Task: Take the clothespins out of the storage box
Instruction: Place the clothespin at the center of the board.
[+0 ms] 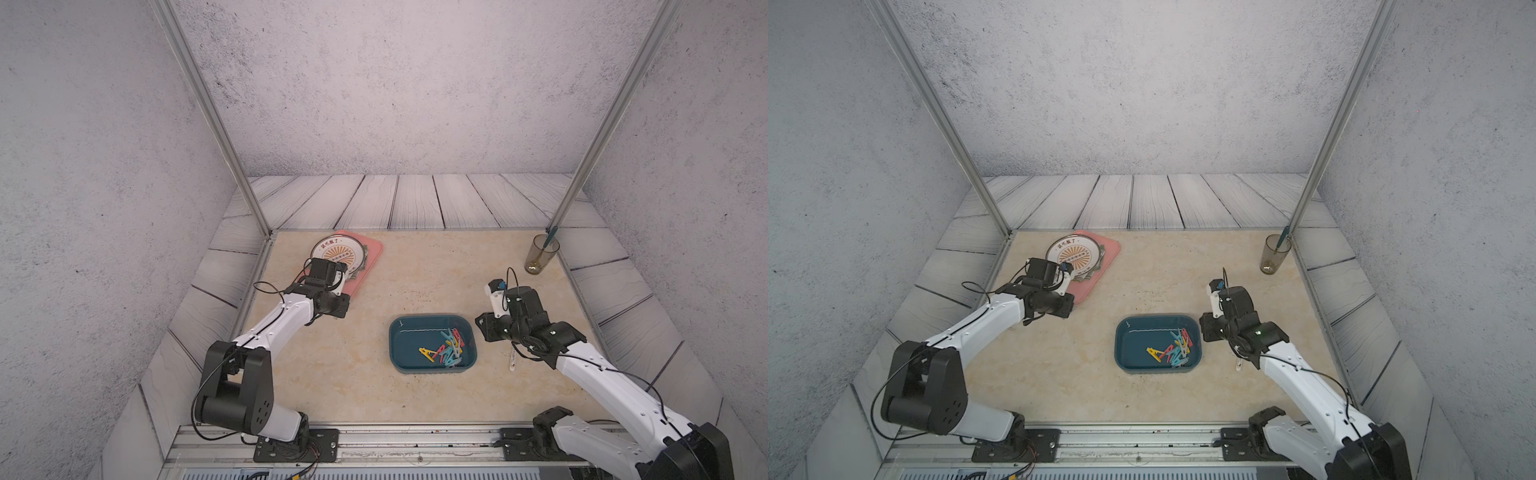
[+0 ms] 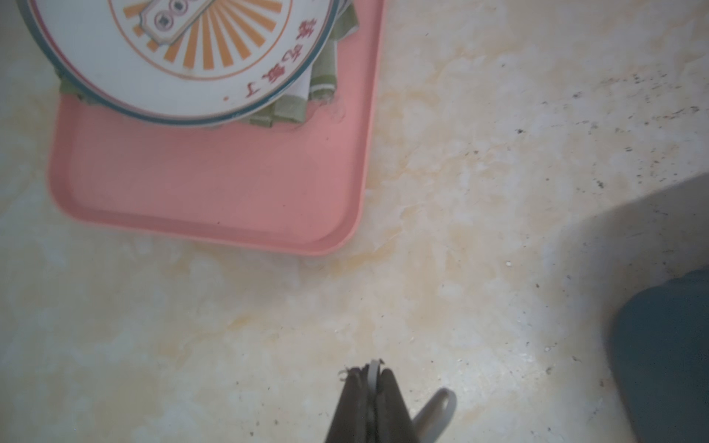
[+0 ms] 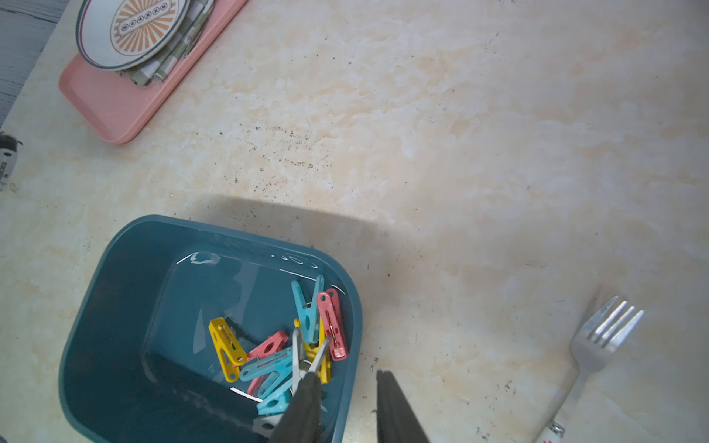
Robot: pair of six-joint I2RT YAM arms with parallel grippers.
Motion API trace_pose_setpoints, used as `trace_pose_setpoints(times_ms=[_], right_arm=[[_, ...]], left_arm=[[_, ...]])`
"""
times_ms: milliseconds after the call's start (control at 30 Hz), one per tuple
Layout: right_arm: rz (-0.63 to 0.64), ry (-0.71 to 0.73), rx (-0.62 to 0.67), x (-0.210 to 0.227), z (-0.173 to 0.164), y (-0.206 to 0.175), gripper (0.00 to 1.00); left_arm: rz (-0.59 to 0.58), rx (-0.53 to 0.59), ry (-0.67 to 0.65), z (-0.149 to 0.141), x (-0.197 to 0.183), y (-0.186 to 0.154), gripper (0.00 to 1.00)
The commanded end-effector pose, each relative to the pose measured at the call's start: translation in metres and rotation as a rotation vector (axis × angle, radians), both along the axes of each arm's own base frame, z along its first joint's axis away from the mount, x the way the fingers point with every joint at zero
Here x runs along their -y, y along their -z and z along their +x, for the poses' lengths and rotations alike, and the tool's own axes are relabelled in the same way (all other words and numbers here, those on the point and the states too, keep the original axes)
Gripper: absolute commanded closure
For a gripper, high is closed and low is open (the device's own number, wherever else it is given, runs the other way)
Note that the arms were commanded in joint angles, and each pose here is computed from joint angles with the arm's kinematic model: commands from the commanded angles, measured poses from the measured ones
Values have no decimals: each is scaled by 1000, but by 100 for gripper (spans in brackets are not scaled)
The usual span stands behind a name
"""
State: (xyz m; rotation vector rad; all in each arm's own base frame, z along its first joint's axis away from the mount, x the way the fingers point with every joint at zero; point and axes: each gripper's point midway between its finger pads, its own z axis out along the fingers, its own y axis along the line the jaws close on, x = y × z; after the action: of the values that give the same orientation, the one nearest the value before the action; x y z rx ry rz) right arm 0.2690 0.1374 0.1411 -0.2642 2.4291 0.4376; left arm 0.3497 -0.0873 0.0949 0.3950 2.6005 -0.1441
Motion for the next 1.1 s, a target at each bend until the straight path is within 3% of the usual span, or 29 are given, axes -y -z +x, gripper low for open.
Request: trace_pose_setpoints(times_ms=[0, 200, 533, 633, 800, 1067], right_arm=[[35, -12, 12, -8, 8, -11, 71], [28, -16, 14, -8, 9, -9, 71], [22, -23, 20, -8, 9, -10, 71], [16, -25, 28, -7, 9, -12, 71], [4, -14, 47, -3, 9, -16, 70], [-9, -9, 64, 1, 6, -23, 69]], left_arm=[[-51, -69, -38, 0, -6, 20, 99], [-68, -183, -31, -6, -4, 47, 98], [-60, -250, -15, -14, -3, 59, 88], [-57, -253, -11, -14, -2, 59, 81], [-48, -208, 16, -9, 4, 46, 70], [3, -29, 198, 0, 49, -19, 67]])
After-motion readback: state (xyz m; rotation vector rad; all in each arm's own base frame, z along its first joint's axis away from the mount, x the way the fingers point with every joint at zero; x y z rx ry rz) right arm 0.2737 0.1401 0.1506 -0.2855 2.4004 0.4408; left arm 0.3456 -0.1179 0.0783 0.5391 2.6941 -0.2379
